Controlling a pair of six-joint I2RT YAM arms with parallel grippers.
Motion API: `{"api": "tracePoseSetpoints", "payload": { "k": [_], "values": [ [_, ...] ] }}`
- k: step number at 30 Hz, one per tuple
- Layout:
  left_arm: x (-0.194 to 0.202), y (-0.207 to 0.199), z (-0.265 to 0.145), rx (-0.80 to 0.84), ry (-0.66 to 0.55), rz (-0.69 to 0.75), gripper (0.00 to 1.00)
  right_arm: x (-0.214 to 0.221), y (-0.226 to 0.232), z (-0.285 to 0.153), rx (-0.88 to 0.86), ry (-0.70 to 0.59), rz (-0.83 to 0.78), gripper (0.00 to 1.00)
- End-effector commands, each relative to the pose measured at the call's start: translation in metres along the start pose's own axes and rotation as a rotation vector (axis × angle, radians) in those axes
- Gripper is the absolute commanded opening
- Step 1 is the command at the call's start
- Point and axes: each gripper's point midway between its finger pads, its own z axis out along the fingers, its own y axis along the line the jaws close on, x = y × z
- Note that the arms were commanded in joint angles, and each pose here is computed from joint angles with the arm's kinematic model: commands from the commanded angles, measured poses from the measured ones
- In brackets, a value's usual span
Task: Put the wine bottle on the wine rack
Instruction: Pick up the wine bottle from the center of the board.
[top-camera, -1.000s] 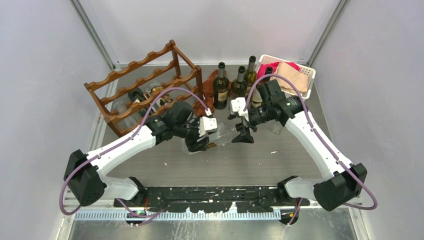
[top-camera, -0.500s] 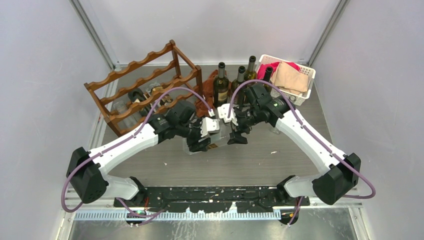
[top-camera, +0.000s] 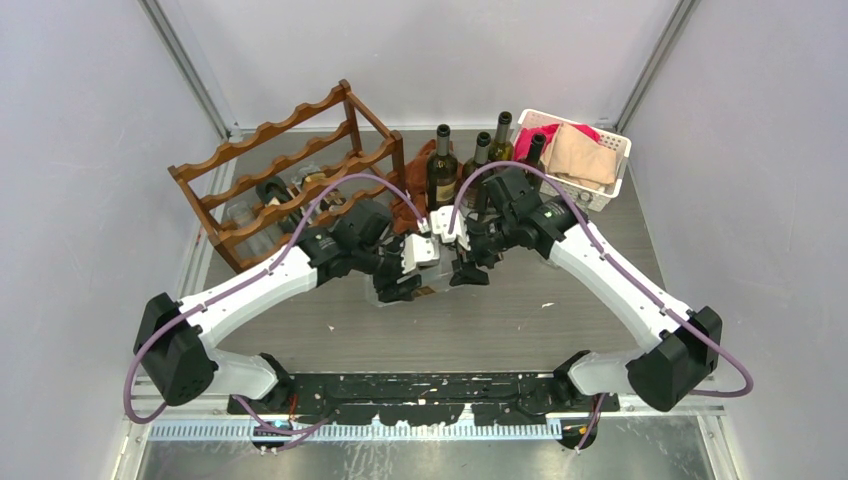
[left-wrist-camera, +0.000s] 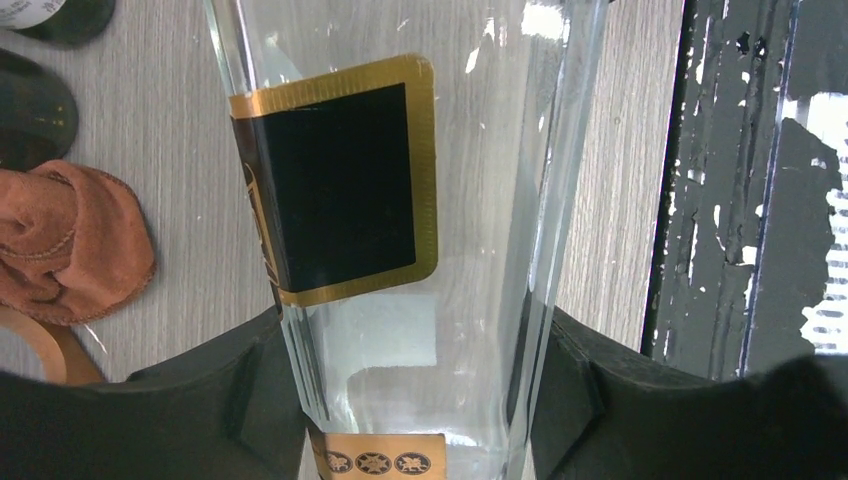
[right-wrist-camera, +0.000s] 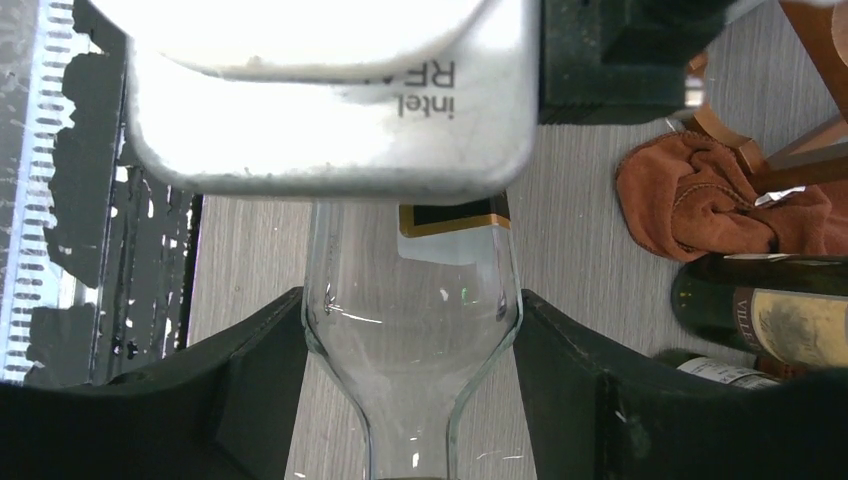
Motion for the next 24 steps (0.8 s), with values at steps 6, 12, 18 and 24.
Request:
{"api": "tracePoseSetpoints", "payload": {
  "k": [6,12,18,24],
  "values": [
    [-0.056,0.012,-0.030,-0.128,-0.237,0.103,1.00,-0.012,-0.019,-0.017,0.193,-0.103,0.065,0.01],
    [-0.061,0.014,-0.065,-0.242,-0.264,0.065,1.00,-0.006,-0.026,-0.029,0.352,-0.165,0.138,0.01],
    [-0.092,0.056,-0.139,-0.534,-0.326,-0.148,0.98,-0.002,-0.046,-0.028,0.519,-0.261,0.244,0.01],
    [-0.093,0.102,-0.190,-0.743,-0.241,-0.332,0.97,-0.018,-0.077,-0.021,0.651,-0.354,0.274,0.01]
  ]
}}
